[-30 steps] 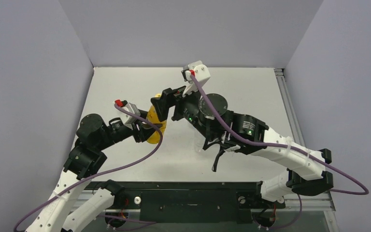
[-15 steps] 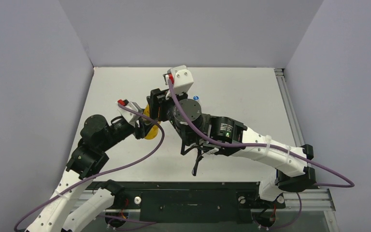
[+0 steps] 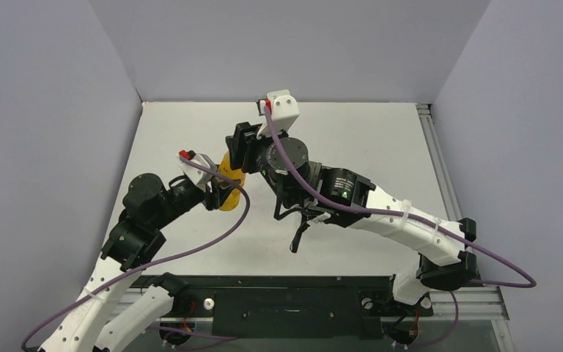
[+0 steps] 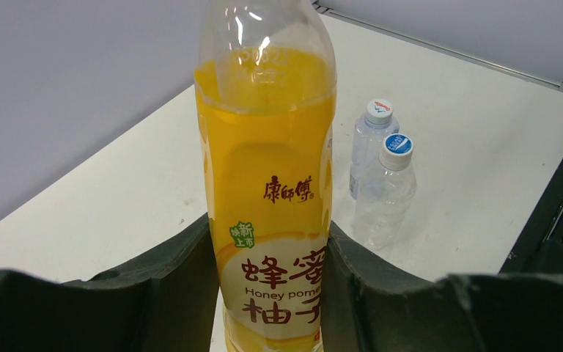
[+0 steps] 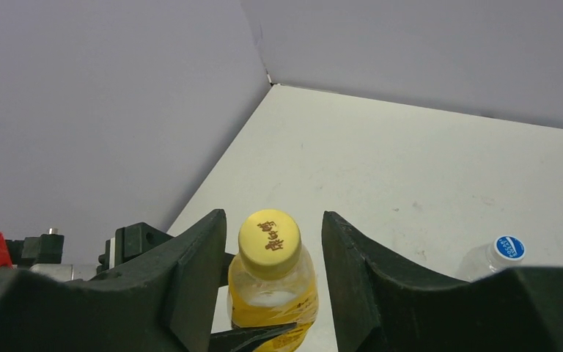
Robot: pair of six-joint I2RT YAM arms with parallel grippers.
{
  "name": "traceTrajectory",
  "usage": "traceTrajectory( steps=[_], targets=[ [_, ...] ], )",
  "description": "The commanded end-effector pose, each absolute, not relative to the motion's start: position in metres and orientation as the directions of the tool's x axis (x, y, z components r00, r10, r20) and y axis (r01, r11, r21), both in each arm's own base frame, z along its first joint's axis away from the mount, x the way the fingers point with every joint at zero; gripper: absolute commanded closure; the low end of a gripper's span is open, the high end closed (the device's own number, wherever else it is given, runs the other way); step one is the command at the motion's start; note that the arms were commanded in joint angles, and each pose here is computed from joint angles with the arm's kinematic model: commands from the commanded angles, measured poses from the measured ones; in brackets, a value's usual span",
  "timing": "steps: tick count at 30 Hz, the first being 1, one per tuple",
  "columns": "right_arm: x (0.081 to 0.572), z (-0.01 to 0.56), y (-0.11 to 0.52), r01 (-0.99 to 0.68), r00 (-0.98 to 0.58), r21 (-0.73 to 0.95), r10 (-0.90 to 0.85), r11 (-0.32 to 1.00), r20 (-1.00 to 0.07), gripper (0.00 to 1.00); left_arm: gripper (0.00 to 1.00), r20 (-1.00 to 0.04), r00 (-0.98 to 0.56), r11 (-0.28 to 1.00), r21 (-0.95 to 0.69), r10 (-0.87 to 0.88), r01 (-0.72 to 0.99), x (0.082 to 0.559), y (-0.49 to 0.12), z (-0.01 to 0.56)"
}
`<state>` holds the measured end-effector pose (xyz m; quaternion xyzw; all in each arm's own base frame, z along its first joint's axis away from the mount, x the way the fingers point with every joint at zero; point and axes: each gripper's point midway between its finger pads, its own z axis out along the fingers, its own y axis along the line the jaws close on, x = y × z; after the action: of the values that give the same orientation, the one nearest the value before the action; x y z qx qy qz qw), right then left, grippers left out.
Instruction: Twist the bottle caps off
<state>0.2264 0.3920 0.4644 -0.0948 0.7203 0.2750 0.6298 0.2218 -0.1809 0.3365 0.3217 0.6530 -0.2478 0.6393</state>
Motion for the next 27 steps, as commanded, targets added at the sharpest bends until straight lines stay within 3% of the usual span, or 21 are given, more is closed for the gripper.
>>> traceTrajectory(
  steps=[1, 7, 11, 18, 22, 23, 25, 27],
  targets=[
    [0.228, 0.468, 0.398, -0.511, -0.215, 0.328, 0.251, 0.795, -0.944, 0.53, 1.0, -0.996, 0.07, 0.674, 0.091, 0.058, 0.733, 0.222, -0.183, 0.354],
    [0.229, 0.461, 0.402, -0.52, -0.231, 0.33, 0.242, 0.788, -0.942, 0.55, 1.0, -0.995, 0.073, 0.677, 0.096, 0.061, 0.73, 0.222, -0.182, 0.355],
    [0.228, 0.461, 0.402, -0.527, -0.232, 0.332, 0.244, 0.782, -0.942, 0.62, 1.0, -0.996, 0.071, 0.676, 0.094, 0.062, 0.731, 0.222, -0.182, 0.355],
    [0.224, 0.457, 0.406, -0.544, -0.241, 0.33, 0.233, 0.771, -0.942, 0.59, 1.0, -0.996, 0.06, 0.678, 0.087, 0.064, 0.73, 0.223, -0.182, 0.354],
    [0.226, 0.456, 0.401, -0.535, -0.238, 0.333, 0.24, 0.777, -0.941, 0.73, 1.0, -0.996, 0.057, 0.677, 0.085, 0.064, 0.731, 0.222, -0.182, 0.353],
    [0.226, 0.457, 0.399, -0.534, -0.236, 0.335, 0.244, 0.777, -0.941, 0.84, 1.0, -0.996, 0.056, 0.675, 0.085, 0.064, 0.733, 0.222, -0.183, 0.353],
    [0.226, 0.458, 0.396, -0.53, -0.23, 0.334, 0.247, 0.779, -0.941, 0.95, 1.0, -0.997, 0.054, 0.668, 0.082, 0.062, 0.74, 0.22, -0.184, 0.353],
    [0.227, 0.461, 0.392, -0.537, -0.224, 0.329, 0.245, 0.776, -0.943, 1.0, 1.0, -0.997, 0.051, 0.654, 0.073, 0.053, 0.753, 0.217, -0.186, 0.354]
  ],
)
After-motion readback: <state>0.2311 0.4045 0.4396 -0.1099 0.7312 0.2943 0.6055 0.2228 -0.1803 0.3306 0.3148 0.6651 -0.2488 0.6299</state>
